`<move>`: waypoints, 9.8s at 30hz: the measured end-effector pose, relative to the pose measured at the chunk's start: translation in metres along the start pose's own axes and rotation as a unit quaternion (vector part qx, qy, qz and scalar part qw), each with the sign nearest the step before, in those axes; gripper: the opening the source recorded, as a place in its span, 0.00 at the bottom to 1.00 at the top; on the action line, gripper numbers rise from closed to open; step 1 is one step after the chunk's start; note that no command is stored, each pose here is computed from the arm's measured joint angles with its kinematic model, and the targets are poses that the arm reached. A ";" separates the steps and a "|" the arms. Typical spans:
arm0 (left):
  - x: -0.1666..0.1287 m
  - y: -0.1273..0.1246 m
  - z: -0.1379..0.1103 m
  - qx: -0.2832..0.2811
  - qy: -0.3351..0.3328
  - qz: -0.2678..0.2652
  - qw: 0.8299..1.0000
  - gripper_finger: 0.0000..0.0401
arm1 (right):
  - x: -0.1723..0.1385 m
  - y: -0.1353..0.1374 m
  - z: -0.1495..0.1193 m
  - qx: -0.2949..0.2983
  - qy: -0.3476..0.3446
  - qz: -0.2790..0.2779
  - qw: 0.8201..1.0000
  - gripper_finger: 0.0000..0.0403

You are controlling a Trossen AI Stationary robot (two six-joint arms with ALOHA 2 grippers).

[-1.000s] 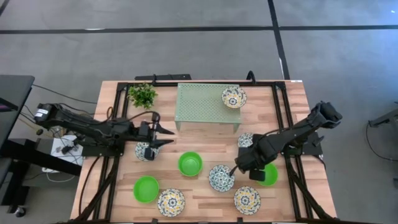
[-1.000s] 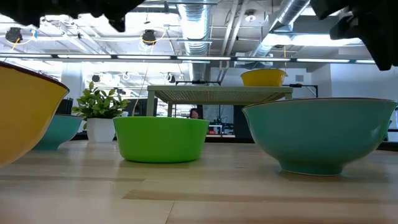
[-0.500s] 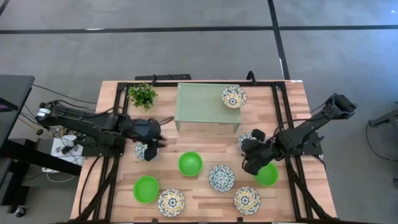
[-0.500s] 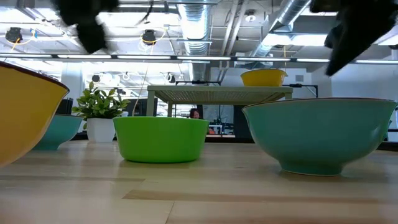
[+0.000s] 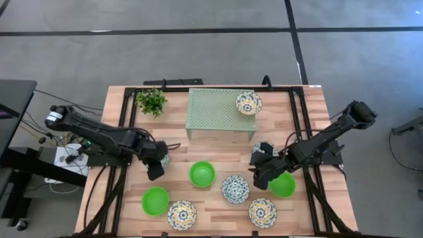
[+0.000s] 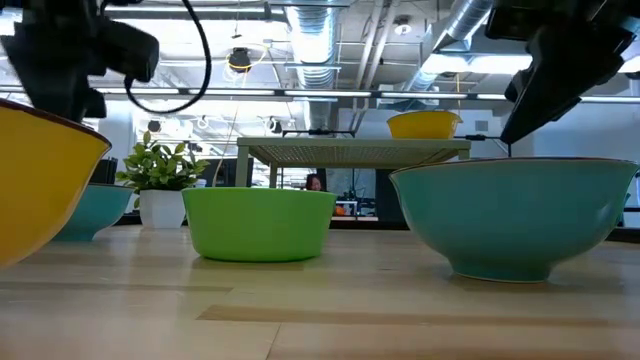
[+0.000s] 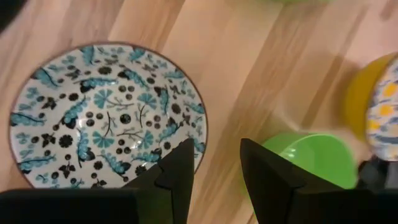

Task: Pick & Place Mini bowls
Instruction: Put the top left blue bowl on the shelf, then put the middle green bowl on the shelf

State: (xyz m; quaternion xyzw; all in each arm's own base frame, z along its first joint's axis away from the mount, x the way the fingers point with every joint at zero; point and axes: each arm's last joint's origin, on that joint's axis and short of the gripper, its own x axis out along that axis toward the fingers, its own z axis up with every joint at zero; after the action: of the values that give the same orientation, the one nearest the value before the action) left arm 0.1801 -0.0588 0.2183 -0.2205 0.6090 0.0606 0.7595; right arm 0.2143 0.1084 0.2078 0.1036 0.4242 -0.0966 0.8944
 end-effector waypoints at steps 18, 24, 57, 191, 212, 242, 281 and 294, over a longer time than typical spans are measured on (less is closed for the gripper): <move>0.039 -0.012 -0.001 0.043 0.013 0.125 0.991 0.33 | 0.008 -0.019 0.015 -0.002 0.032 0.029 0.999 0.26; 0.020 -0.011 -0.004 0.006 -0.025 0.090 0.996 0.33 | 0.010 -0.026 0.019 0.011 0.031 0.021 0.999 0.26; 0.029 -0.017 -0.011 0.018 -0.023 0.095 0.995 0.33 | 0.010 -0.027 0.018 0.012 0.036 0.016 0.999 0.26; -0.029 0.049 0.211 0.490 -0.289 0.234 0.789 0.24 | 0.010 -0.024 0.022 0.019 0.020 0.040 0.999 0.26; -0.062 0.021 0.188 0.390 -0.302 0.381 0.782 0.35 | 0.007 -0.015 0.017 0.000 0.022 0.053 0.998 0.26; -0.029 0.066 0.180 0.368 -0.341 0.294 0.813 0.01 | 0.011 -0.025 0.025 0.022 -0.002 0.022 1.000 0.26; -0.056 -0.032 0.090 0.392 -0.335 0.042 0.856 0.08 | 0.010 -0.022 0.032 0.011 -0.041 0.029 0.999 0.26; 0.011 -0.066 0.044 0.387 -0.251 -0.033 0.887 0.27 | 0.010 -0.019 0.036 0.020 -0.064 0.041 0.997 0.26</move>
State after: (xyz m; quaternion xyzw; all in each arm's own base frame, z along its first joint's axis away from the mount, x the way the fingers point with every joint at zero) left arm 0.2463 -0.1014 0.2319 0.0937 0.3657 -0.1520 0.9134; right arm 0.2419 0.0795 0.2207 0.1327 0.3598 -0.0746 0.9205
